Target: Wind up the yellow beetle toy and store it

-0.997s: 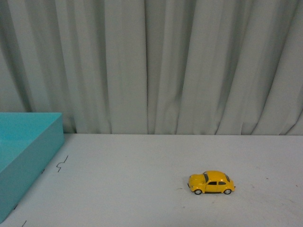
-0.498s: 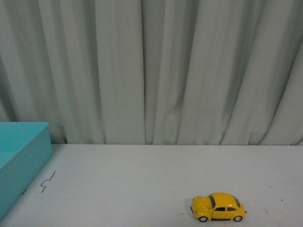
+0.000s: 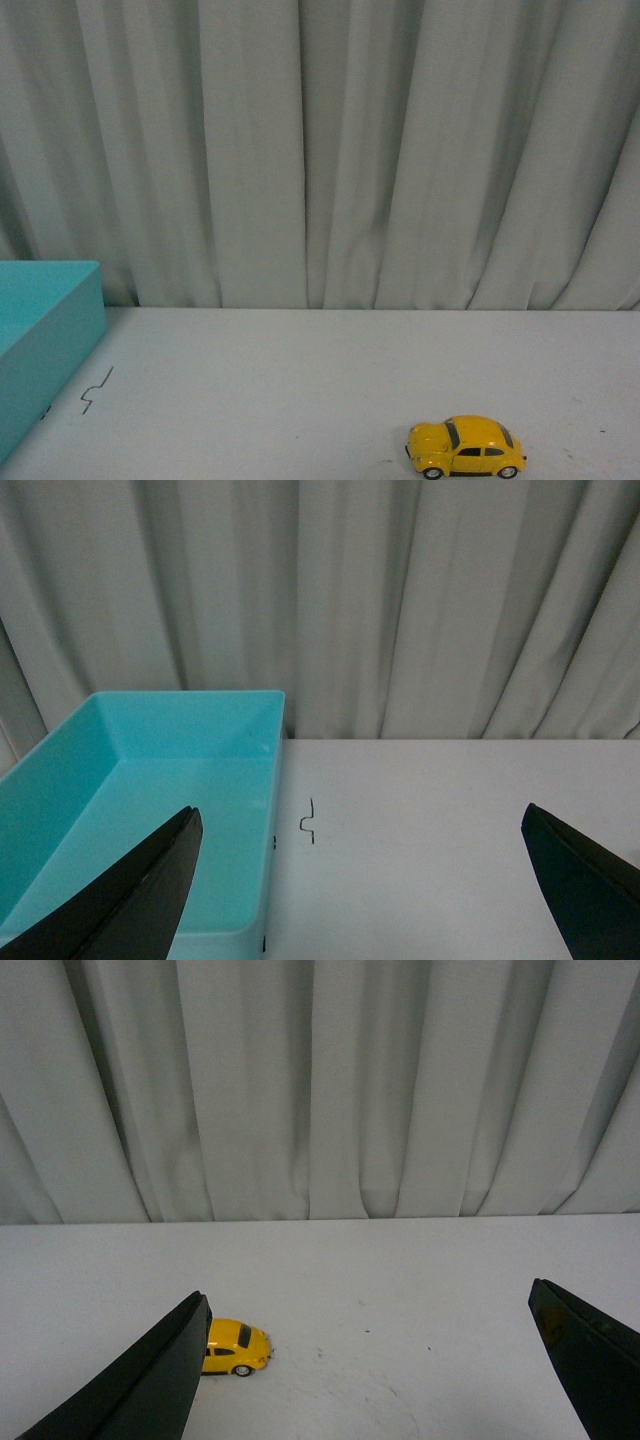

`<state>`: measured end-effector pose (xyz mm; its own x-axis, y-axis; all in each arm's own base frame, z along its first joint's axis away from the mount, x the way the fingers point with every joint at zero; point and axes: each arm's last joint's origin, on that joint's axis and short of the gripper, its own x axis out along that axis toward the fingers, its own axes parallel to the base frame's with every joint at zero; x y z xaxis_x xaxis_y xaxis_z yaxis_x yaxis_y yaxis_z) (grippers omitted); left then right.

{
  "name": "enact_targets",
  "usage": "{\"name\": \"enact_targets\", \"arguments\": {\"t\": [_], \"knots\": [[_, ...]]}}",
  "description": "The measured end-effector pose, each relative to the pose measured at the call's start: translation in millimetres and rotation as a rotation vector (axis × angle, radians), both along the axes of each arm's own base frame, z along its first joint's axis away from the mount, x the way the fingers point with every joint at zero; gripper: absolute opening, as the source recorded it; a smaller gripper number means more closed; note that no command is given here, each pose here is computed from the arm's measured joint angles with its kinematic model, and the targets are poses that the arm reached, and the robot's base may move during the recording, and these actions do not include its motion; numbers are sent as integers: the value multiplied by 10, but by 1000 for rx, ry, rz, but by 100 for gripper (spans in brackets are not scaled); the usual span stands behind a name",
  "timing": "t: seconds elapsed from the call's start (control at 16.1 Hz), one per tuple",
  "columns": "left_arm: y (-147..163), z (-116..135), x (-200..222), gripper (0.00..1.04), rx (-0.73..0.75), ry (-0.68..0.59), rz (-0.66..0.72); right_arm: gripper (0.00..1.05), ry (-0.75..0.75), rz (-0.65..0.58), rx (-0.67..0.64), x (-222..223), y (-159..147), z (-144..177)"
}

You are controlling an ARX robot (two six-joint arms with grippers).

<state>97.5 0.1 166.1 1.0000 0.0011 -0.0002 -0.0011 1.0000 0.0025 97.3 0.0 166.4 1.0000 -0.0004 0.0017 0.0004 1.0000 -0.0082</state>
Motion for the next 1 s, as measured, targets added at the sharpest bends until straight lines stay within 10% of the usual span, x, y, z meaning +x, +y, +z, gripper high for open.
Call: {"name": "enact_targets", "arguments": {"t": [1.0], "knots": [[0, 1, 0, 98, 0, -1, 0, 98, -57, 111, 38, 366, -346, 108]]}}
